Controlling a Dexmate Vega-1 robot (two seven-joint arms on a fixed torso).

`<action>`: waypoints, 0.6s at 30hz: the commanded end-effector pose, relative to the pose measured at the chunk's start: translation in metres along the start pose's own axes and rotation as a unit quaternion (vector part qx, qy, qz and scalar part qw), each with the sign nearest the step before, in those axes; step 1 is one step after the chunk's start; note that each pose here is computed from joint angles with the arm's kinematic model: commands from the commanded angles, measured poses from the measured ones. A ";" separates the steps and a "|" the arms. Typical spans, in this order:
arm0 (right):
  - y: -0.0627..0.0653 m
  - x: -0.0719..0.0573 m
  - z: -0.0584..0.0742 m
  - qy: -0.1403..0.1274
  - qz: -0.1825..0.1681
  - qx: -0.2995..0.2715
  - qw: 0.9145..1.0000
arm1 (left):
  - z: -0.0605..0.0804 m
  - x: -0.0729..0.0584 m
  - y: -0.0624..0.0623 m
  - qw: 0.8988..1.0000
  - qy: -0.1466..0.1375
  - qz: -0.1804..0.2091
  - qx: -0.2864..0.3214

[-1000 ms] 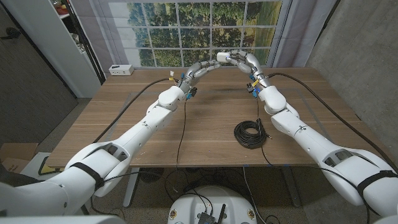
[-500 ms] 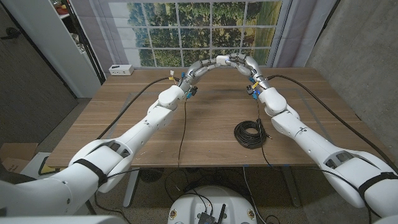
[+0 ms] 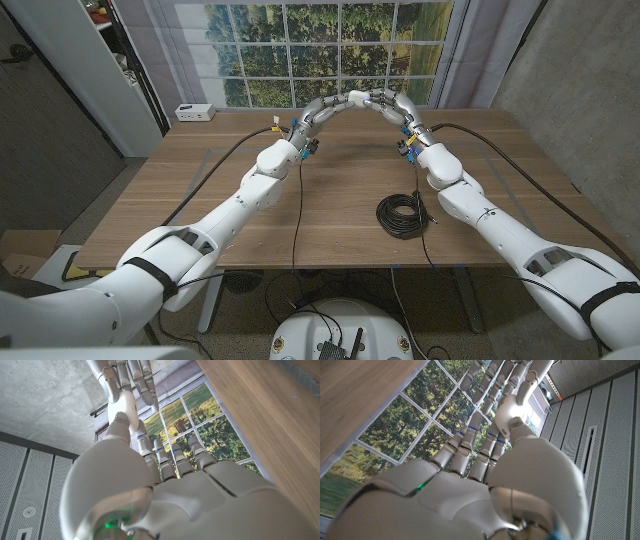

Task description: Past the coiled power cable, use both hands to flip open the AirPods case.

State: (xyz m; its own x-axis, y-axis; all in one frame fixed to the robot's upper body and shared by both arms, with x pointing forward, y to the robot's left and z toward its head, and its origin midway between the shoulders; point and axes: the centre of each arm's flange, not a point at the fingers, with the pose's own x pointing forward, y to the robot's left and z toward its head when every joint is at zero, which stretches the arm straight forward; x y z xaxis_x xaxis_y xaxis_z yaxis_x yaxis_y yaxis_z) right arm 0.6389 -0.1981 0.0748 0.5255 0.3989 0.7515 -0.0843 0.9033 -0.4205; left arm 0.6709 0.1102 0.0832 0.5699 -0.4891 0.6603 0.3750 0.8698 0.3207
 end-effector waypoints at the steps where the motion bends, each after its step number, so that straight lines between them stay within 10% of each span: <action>1: -0.001 -0.002 0.002 -0.001 0.038 0.007 0.999 | -0.006 -0.001 -0.004 1.000 -0.006 -0.004 -0.016; 18: -0.003 0.010 0.003 0.011 0.101 0.034 0.994 | -0.014 -0.006 0.005 0.999 -0.003 -0.003 -0.049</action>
State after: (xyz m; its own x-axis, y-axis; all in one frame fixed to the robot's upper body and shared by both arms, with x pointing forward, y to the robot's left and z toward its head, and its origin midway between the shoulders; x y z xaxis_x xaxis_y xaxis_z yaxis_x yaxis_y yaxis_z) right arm 0.6411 -0.1991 0.0797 0.5185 0.5196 0.6791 -0.1974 0.8455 -0.4961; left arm 0.6784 0.1123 0.0735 0.5584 -0.4972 0.6641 0.4488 0.8543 0.2622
